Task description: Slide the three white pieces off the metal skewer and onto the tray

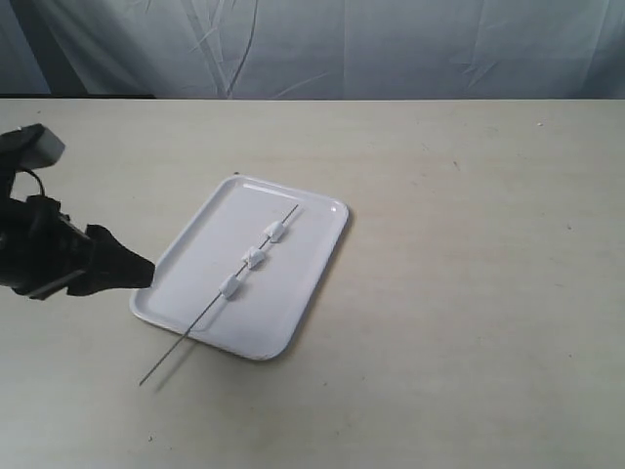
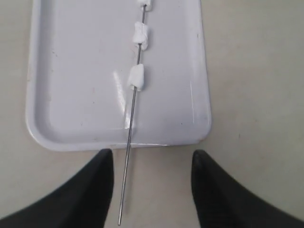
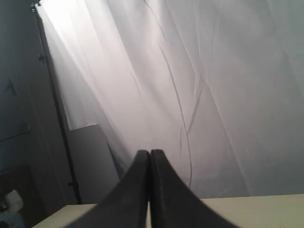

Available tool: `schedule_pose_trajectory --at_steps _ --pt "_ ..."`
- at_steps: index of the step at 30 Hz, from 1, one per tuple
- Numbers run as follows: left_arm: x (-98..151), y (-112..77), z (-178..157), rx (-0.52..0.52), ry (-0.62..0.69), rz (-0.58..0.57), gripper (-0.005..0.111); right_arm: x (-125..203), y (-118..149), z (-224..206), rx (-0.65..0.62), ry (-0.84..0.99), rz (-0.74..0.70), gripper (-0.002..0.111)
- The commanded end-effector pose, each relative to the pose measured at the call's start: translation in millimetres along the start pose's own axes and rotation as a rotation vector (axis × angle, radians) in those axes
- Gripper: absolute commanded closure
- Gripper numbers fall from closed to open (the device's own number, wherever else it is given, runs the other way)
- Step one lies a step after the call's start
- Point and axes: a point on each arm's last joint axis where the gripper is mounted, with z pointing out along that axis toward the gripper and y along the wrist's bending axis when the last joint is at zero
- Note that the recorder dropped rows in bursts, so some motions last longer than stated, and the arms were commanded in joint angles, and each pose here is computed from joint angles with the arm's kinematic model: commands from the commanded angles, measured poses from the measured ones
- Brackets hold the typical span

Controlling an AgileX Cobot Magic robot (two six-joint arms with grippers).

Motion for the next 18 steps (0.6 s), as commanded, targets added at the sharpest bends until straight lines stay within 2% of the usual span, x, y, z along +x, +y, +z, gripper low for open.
schedule_pose_trajectory --at_steps 1,4,7,10,12,14,18 --pt "-1.3 -1.5 23.3 -0.044 0.033 0.051 0.062 1.3 2.5 -0.6 -0.026 0.008 -0.03 0.109" --pt "0.3 -2.2 38.8 -0.067 0.06 0.065 0.062 -8.5 -1.4 1.0 0.066 0.011 -0.096 0.109" --pt "4.3 -2.8 52.4 -0.067 0.105 0.072 0.062 -43.1 7.4 6.2 0.125 -0.025 -0.225 0.108" --pt "4.7 -1.5 59.9 -0.084 0.116 0.08 0.062 -77.6 13.4 22.4 0.18 -0.001 -0.246 0.095" --pt "2.9 -0.2 62.8 -0.083 0.124 0.08 0.062 -92.9 14.3 38.8 0.197 0.064 -0.225 0.083" --pt "0.1 0.0 62.7 -0.088 0.117 0.088 0.062 -100.9 10.7 62.3 0.196 0.13 -0.063 0.073" --pt "-6.2 -0.3 61.8 -0.096 0.095 0.1 0.062 -90.8 -12.1 109.8 0.208 0.317 0.014 0.071"
